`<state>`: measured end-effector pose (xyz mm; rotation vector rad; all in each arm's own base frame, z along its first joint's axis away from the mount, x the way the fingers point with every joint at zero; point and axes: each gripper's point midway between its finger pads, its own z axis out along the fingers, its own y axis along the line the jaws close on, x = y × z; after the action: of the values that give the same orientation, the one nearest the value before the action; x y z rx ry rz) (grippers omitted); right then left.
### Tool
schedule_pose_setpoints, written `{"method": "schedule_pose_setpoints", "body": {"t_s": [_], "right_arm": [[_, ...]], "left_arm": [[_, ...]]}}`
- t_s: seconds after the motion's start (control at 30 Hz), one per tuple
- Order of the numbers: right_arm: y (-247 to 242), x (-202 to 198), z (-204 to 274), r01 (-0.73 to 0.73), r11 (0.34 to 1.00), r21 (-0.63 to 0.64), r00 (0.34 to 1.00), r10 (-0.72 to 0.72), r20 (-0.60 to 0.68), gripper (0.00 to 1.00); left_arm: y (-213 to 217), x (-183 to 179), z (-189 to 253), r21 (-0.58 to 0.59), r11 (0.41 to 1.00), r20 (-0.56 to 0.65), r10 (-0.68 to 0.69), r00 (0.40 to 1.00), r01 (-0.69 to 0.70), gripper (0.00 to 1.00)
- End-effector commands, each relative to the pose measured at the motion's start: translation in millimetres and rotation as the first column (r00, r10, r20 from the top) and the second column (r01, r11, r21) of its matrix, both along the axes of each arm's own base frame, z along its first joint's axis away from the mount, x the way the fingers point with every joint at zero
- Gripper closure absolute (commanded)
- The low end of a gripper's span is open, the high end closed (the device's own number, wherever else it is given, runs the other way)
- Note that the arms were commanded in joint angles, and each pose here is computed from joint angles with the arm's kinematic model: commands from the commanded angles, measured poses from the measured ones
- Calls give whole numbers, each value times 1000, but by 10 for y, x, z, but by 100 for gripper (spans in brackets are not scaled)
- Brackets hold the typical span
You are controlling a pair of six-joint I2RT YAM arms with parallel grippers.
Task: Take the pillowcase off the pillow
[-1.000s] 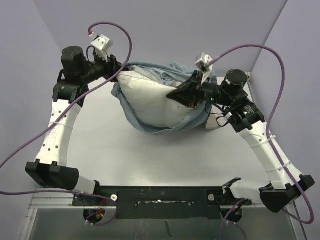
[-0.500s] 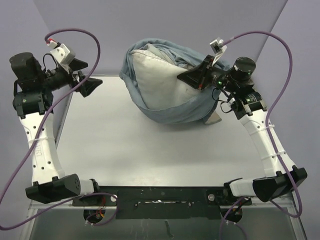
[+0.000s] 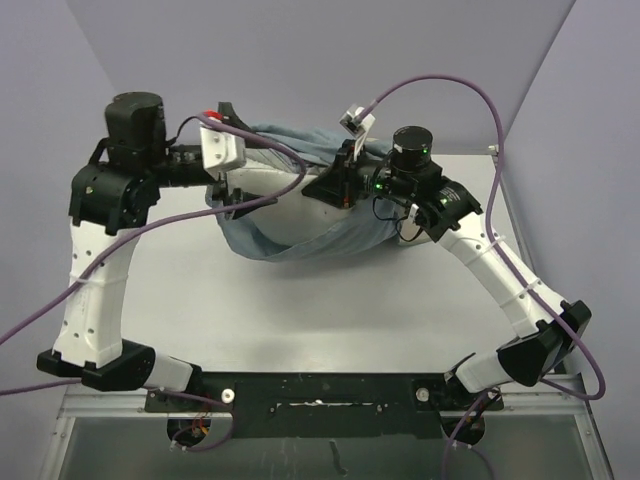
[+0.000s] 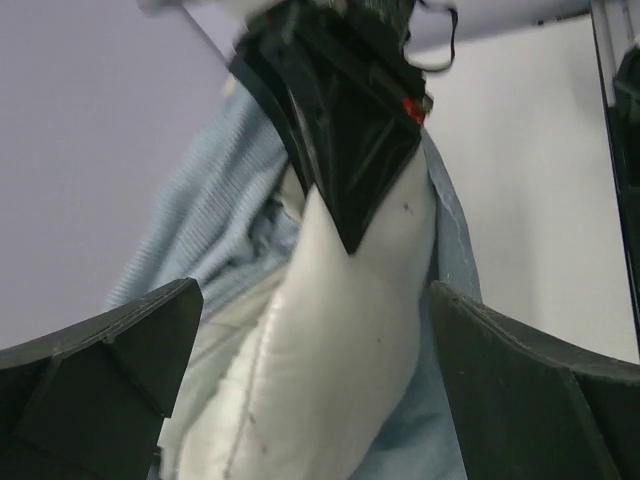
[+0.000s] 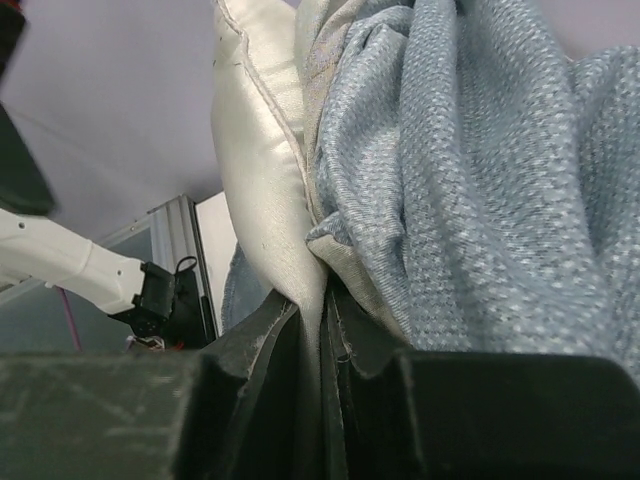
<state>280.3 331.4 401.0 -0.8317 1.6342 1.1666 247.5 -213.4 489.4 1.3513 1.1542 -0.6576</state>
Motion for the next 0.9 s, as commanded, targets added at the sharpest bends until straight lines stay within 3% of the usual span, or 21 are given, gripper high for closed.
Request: {"method": "schedule_pose_setpoints", "body": {"t_s": [0.0,0.3,0.63,0.7,0.8,0.87], "right_arm": [[-53,14,443,40,997,70,993,-47,112,100],[2,-64,415,-2,998,58,992,-5,123,100],[184,-298,338,-109,994,10,988,107,115,100],[203,-307,352,-116,993,9,988,114,108,100],[173,-255,398,-90,996,26,993,87,83,97],[74,-134,426,-45,998,45,998,43,40,67]], "left_arm": [[125,96,-596,214,975,-13,57,998,-53,2],[201,383,-751,268,946,124,153,980,-181,8],[41,506,-795,279,932,284,151,947,-232,8],[44,558,-892,311,920,274,154,949,-239,16],[83,572,-1094,368,900,216,163,963,-235,34],[106,551,-1216,394,891,190,162,968,-227,55]]}}
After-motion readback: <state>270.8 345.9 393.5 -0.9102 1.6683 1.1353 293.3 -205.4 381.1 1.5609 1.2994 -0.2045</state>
